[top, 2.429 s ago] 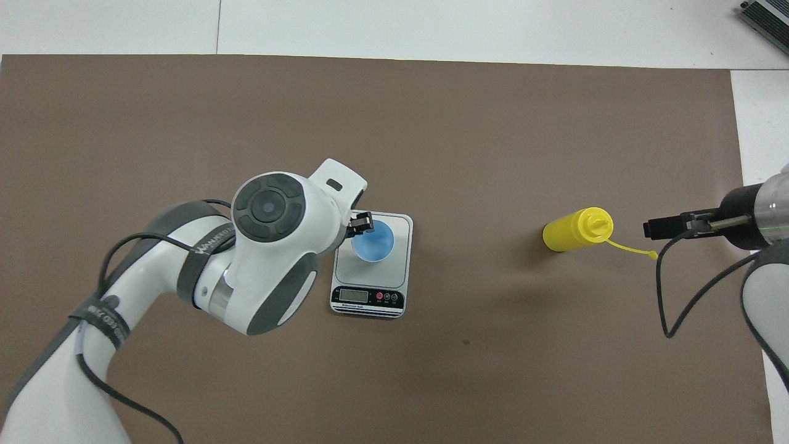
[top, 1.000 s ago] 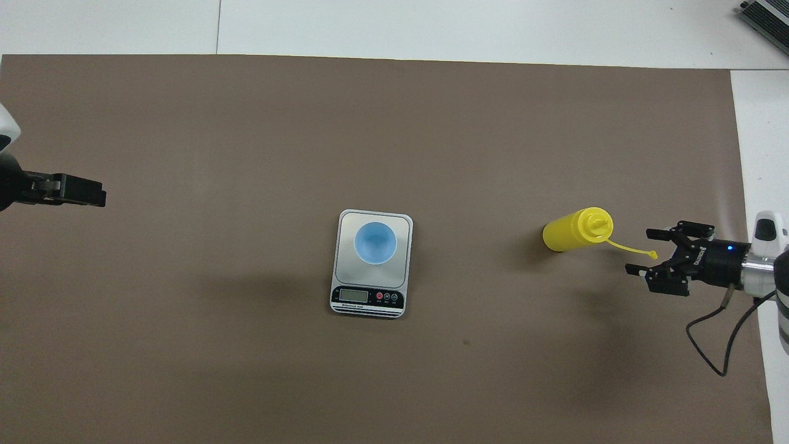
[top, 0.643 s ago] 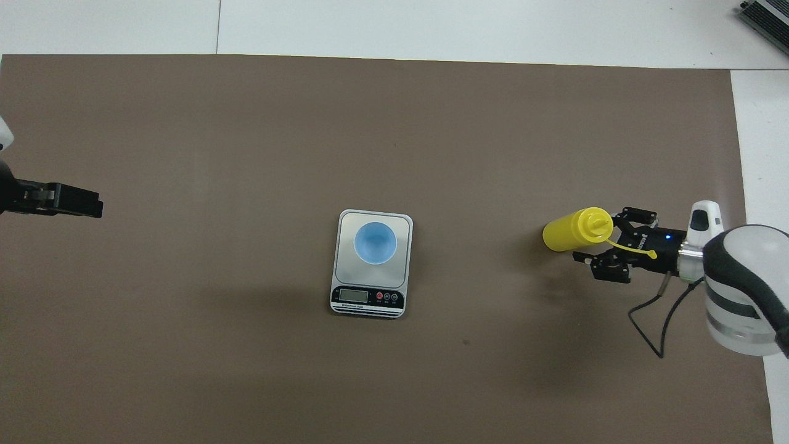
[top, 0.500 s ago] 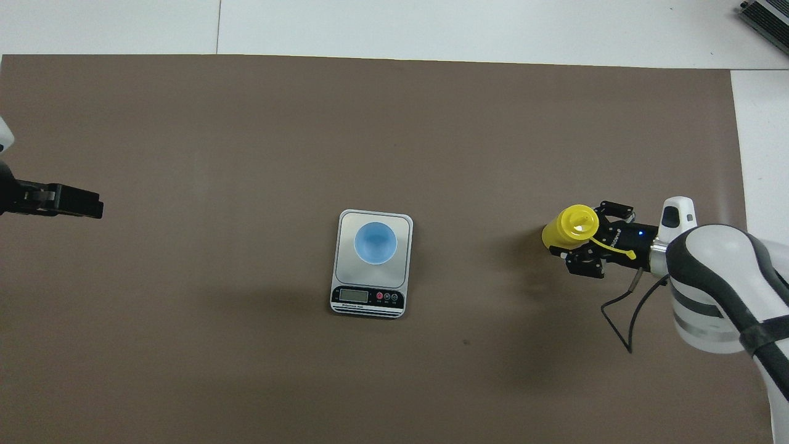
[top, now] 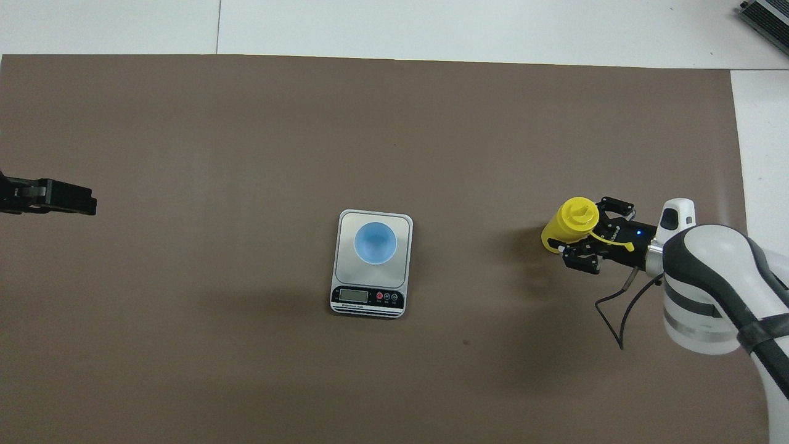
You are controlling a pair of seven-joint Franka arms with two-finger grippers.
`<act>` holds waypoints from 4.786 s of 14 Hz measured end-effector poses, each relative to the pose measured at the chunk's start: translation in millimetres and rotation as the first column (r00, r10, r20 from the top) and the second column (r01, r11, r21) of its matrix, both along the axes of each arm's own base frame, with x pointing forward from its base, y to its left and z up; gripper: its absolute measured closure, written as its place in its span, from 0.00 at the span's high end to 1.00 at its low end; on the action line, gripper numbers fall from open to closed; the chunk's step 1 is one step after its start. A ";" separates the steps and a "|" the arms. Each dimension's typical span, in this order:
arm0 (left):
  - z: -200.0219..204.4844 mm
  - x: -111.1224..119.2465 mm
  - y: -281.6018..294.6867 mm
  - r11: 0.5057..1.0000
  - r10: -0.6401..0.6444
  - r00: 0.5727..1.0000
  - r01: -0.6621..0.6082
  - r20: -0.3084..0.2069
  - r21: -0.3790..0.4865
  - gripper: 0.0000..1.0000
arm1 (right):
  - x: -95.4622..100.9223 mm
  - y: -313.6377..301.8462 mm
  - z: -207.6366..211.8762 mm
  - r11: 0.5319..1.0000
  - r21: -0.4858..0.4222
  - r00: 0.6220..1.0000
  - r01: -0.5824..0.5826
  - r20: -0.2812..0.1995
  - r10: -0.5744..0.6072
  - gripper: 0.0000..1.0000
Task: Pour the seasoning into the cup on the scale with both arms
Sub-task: 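Lift the yellow bottle with the right gripper toward the cup, then tilt the bottle nozzle down over the blue cup to pour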
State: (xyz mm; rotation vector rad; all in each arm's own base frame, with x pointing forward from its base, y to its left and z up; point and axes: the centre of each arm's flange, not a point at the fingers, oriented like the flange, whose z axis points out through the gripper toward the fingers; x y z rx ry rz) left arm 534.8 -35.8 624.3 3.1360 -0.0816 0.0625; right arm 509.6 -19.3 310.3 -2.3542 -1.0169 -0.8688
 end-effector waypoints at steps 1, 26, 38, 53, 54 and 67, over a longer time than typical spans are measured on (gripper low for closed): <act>-1.6 -0.6 -1.4 1.000 0.013 1.000 -0.013 -0.007 0.000 1.00 | 0.8 6.7 0.0 1.000 0.004 1.000 0.009 0.006 -0.009 0.79; -4.0 -3.0 1.1 0.999 0.039 0.999 -0.039 -0.031 0.001 1.00 | 85.2 264.8 117.2 0.707 -0.649 0.959 -0.281 -0.162 0.232 0.52; -4.0 -3.0 1.1 0.999 0.039 0.999 -0.039 -0.032 0.001 1.00 | 39.9 424.9 99.2 -0.033 -0.958 0.869 -0.284 -0.272 0.413 0.52; -4.0 -3.0 1.2 0.999 0.040 0.999 -0.040 -0.032 0.001 1.00 | -39.8 443.3 59.0 -0.359 -0.931 0.880 -0.071 -0.228 0.417 0.52; -4.0 -3.0 1.2 0.999 0.040 0.999 -0.040 -0.032 0.001 1.00 | -42.3 442.0 57.7 -0.357 -0.932 0.877 -0.070 -0.227 0.423 0.52; -4.1 -3.1 1.2 0.999 0.040 0.999 -0.040 -0.032 0.001 1.00 | -27.3 419.1 80.7 -0.175 -0.975 0.894 -0.141 -0.201 0.400 0.52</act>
